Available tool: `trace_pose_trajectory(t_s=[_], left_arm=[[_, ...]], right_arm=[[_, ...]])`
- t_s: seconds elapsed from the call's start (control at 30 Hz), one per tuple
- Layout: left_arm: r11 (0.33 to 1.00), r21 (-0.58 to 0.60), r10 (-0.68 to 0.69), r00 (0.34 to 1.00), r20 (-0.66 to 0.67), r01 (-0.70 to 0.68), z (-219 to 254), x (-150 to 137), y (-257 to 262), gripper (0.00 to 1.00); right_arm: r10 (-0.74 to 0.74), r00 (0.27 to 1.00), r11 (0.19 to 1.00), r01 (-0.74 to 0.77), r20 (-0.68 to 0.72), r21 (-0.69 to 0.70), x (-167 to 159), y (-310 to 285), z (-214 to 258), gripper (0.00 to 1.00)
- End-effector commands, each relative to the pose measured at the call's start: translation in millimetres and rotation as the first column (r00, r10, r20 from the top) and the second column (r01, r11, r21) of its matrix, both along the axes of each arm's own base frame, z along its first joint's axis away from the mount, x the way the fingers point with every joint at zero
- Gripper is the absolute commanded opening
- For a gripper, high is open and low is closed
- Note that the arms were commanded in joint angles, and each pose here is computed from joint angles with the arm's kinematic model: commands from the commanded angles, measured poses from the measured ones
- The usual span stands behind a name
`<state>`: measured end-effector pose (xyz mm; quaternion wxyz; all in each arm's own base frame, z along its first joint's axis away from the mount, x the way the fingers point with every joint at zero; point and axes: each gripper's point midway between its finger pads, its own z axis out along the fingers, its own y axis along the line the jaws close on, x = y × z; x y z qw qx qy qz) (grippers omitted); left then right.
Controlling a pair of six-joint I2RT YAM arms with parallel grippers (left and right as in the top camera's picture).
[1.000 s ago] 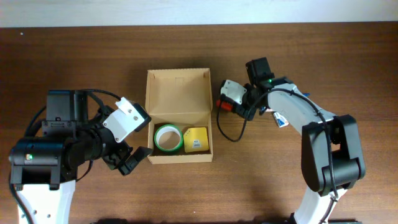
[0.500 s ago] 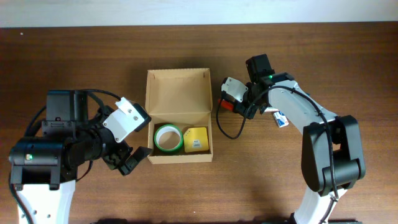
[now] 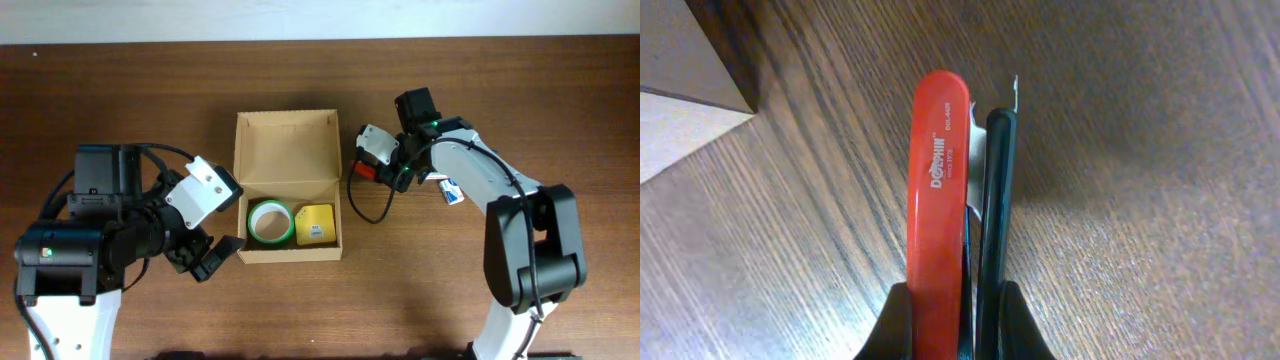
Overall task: Pack container
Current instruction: 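Lift the red stapler with the right gripper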
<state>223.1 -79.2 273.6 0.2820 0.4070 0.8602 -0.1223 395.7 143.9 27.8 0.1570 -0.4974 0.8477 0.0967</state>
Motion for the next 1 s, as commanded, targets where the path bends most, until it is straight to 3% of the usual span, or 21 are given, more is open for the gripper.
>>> trace_pose_trajectory(t_s=[0.0,0.6,0.83,0.97], left_arm=[[1.000,-0.010,-0.015,1.000,0.027,0.015,7.3,1.0,-1.5,1.00],[1.000,-0.010,-0.015,1.000,0.027,0.015,7.3,1.0,-1.5,1.00],[1.000,-0.010,-0.015,1.000,0.027,0.015,7.3,1.0,-1.5,1.00],[1.000,-0.010,-0.015,1.000,0.027,0.015,7.3,1.0,-1.5,1.00]], right_arm=[[-0.006,1.000,1.000,0.006,-0.029,-0.004,0.9,-0.5,-15.1,0.04],[-0.007,0.994,0.984,-0.013,-0.109,-0.180,-13.8,-9.2,-69.3,0.04],[0.007,0.991,0.981,-0.033,-0.136,-0.189,-21.6,-0.8,-80.5,0.04],[0.007,0.991,0.981,-0.032,-0.135,-0.189,-21.1,-0.9,-80.5,0.15]])
